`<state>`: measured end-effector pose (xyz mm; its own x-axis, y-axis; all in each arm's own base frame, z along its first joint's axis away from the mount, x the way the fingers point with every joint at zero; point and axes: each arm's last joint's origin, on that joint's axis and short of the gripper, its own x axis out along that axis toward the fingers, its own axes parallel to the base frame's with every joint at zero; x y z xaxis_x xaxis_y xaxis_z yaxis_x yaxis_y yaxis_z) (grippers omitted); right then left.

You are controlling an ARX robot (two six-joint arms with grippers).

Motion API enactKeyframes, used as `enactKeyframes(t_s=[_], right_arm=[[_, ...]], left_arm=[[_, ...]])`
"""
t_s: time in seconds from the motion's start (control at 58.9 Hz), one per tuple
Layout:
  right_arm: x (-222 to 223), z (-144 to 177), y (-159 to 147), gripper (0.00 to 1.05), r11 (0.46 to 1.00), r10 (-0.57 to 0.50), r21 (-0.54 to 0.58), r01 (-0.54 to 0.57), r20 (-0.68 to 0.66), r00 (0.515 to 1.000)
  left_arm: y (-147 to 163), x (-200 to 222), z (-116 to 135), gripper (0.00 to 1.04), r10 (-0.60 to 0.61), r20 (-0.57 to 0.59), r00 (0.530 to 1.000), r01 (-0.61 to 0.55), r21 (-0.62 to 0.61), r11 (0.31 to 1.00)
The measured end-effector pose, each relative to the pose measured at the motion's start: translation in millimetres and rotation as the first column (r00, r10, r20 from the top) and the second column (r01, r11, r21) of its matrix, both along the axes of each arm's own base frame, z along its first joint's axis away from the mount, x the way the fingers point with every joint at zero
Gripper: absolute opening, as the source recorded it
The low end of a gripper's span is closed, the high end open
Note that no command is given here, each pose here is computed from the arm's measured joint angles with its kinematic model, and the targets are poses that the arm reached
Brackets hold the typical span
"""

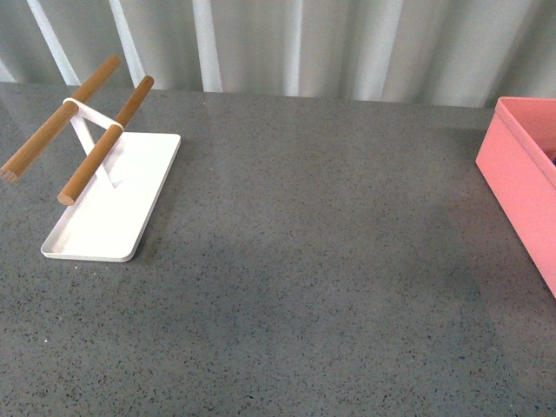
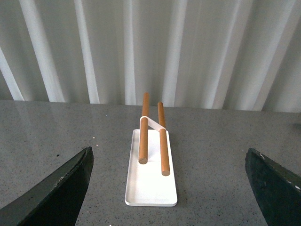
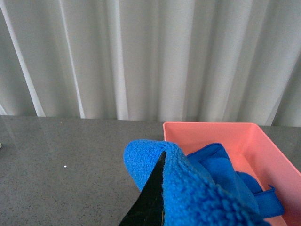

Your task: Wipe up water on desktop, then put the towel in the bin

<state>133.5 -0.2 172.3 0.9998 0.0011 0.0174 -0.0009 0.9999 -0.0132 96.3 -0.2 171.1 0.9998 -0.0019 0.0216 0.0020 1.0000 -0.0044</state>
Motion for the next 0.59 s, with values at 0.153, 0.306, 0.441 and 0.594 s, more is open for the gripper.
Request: enactKeyframes(t_s=[0.153, 0.306, 0.441, 0.594], right_arm=[[-6, 1, 0, 0.05, 1.000, 0.000, 0.000, 0.000, 0.002, 1.000], [-12, 2, 0, 0.05, 1.000, -0.002, 0.001, 0.002, 0.006, 1.000], [-15, 2, 0, 0.04, 1.000, -0.002, 0.002, 0.002, 0.008, 1.000], [-19, 3, 0, 0.04, 1.000, -0.002, 0.003, 0.002, 0.008, 1.000]], left_arm=[[0, 0, 0, 0.98, 0.000, 0.000, 1.000, 0.000, 0.000, 1.000], [0, 0, 0, 0.98, 0.000, 0.000, 1.000, 0.000, 0.000, 1.000], [0, 0, 0, 0.98, 0.000, 0.000, 1.000, 0.000, 0.000, 1.000], [0, 0, 0, 0.98, 0.000, 0.000, 1.000, 0.000, 0.000, 1.000]])
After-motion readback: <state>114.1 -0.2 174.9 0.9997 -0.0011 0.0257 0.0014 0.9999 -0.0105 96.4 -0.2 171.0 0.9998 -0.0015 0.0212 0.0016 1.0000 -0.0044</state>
